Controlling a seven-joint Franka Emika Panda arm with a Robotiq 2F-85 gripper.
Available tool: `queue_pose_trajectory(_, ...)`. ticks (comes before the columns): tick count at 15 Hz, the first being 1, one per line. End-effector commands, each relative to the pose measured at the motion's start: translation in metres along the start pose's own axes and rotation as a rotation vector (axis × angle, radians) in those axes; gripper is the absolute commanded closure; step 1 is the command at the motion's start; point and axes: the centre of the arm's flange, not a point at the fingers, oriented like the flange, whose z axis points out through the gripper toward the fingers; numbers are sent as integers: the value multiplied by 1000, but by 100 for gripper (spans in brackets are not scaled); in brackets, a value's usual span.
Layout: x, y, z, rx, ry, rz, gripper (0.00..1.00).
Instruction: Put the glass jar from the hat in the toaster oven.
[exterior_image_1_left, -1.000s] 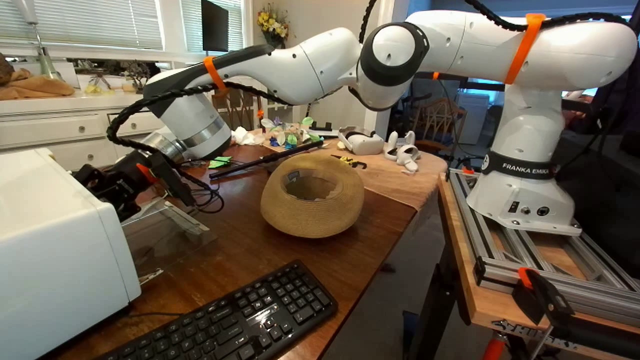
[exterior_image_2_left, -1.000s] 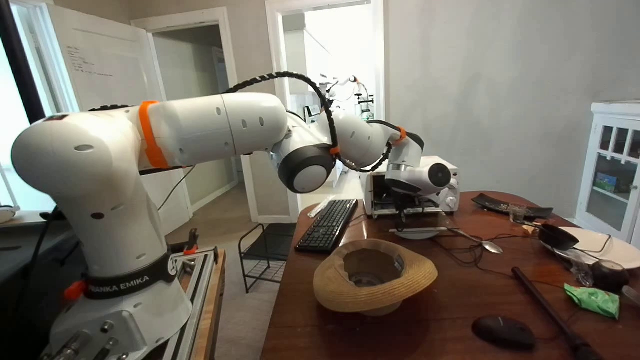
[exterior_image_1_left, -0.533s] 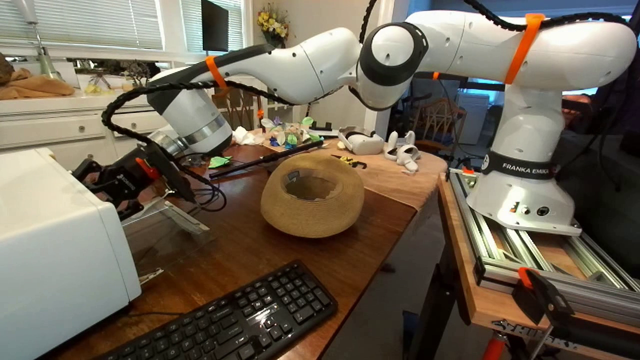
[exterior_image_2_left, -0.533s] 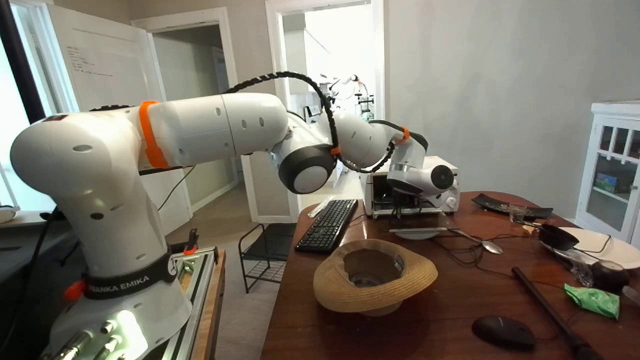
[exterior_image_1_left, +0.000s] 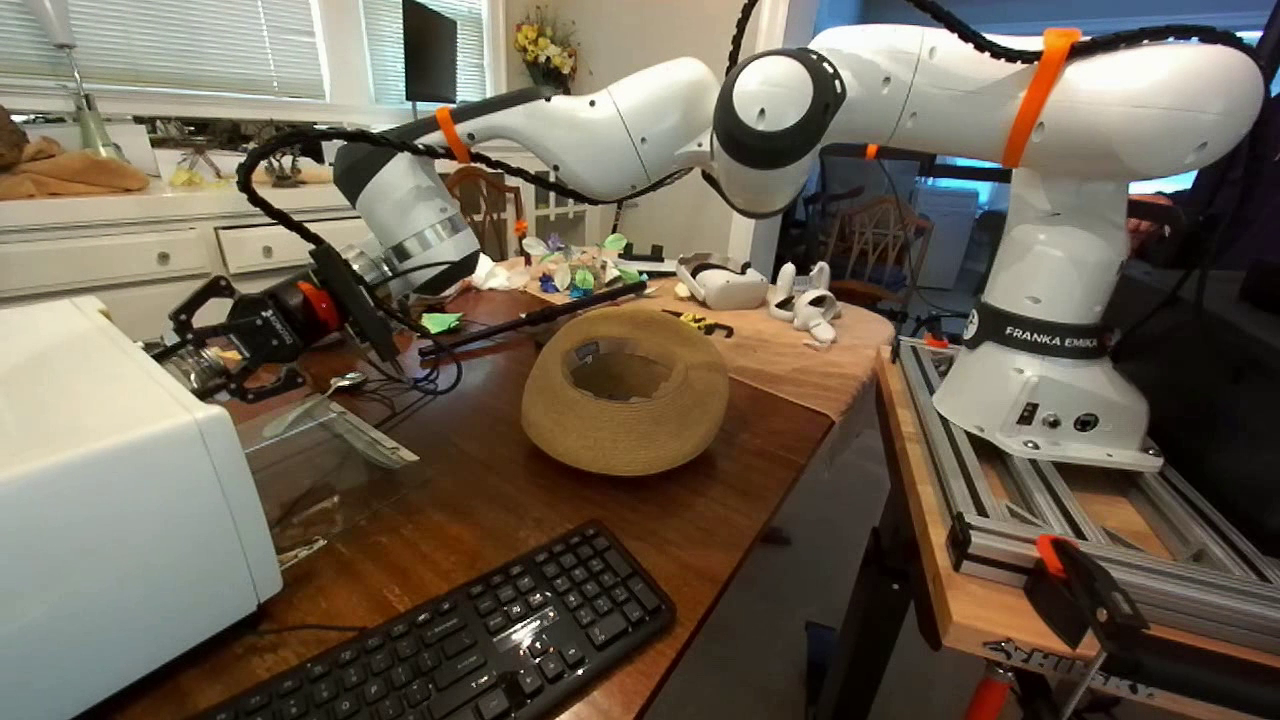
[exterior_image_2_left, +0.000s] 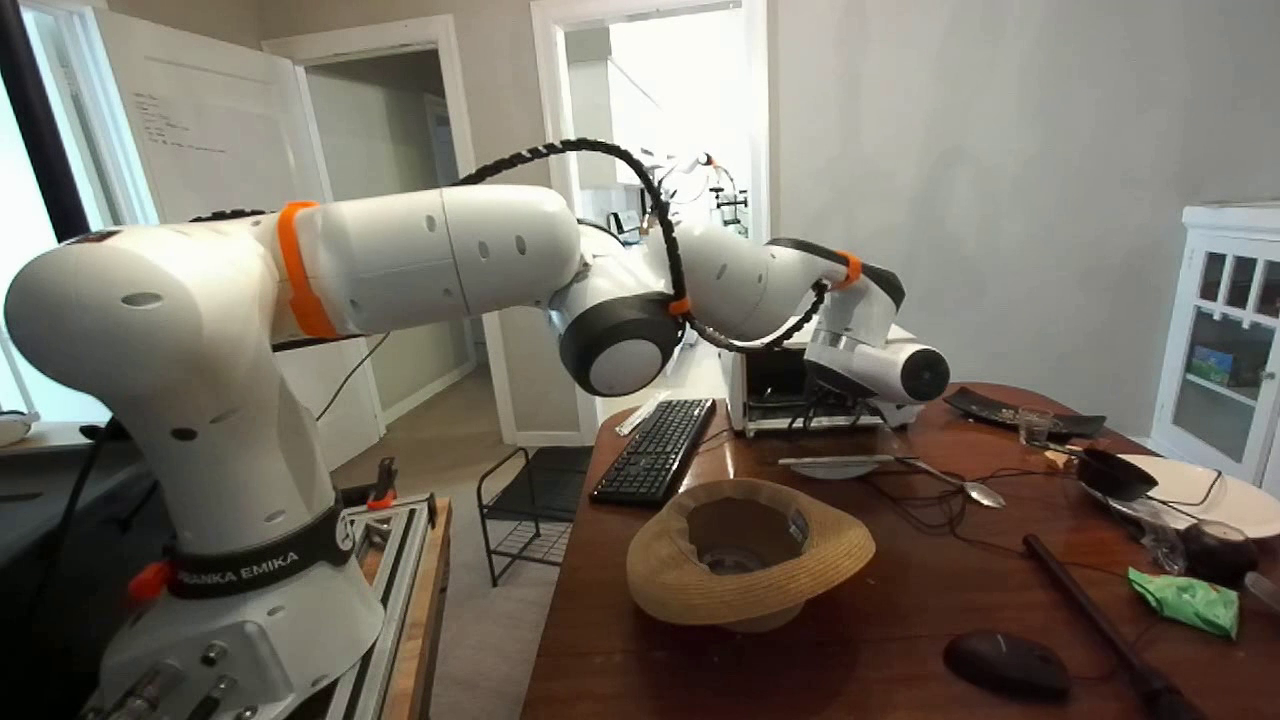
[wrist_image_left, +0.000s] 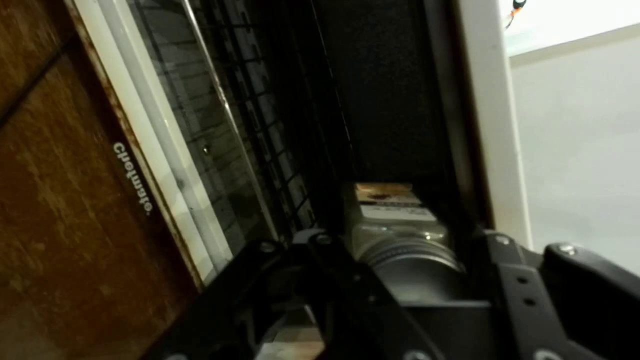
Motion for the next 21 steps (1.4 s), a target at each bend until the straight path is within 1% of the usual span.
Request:
queue_pose_trajectory(1, 33, 7, 12, 8, -35, 55, 76)
queue_pose_trajectory(2, 4, 4, -6, 1, -4, 21, 51)
queue_pose_trajectory(5, 4, 7, -7, -7, -19, 33, 51)
queue_pose_trajectory(21, 3, 7, -6, -7, -20, 35, 51)
